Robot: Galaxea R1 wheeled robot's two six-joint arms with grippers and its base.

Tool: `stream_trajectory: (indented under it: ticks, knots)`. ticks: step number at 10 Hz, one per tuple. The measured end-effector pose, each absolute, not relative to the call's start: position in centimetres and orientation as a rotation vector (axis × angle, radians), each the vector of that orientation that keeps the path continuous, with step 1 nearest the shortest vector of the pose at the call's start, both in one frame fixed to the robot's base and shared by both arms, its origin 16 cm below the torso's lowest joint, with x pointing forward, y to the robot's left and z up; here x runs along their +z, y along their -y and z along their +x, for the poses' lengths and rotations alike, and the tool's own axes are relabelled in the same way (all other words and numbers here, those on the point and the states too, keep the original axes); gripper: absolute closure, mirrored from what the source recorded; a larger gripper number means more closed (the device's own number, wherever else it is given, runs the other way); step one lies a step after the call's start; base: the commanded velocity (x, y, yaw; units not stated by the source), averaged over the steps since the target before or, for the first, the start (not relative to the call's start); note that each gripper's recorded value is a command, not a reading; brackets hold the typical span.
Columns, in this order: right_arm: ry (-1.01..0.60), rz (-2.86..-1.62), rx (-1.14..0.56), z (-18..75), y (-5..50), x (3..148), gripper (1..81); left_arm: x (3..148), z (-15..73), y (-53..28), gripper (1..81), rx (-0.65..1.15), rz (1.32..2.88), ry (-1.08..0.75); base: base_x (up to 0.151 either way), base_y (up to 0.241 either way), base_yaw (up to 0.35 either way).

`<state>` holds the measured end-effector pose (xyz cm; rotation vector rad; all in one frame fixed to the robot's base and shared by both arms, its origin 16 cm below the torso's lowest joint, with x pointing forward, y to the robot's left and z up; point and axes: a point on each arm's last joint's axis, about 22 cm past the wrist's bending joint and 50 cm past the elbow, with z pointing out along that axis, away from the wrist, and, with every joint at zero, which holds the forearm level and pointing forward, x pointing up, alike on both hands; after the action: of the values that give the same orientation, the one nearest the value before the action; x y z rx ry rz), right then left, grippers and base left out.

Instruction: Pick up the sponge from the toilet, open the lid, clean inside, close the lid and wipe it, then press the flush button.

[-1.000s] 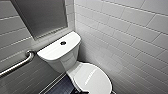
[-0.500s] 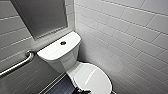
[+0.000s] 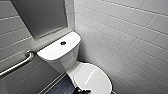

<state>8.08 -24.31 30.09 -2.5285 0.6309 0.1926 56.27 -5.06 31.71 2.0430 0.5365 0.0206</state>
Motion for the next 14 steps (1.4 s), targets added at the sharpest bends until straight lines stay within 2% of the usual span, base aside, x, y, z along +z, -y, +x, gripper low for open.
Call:
stream_trajectory:
  ticks: [10, 14]
  knots:
    - [-0.634, -2.528, 0.191, 8.1, 24.3, 30.1, 81.1, 30.9, 57.6, 7.0, 1.0, 0.057, 2.043, -0.558, 0.0, 0.0, 0.0]
    - [-0.634, -2.527, 0.189, 8.2, 24.3, 30.1, 81.1, 30.6, 57.1, 6.7, 1.0, 0.161, 2.012, -0.519, 0.0, 0.0, 0.0]
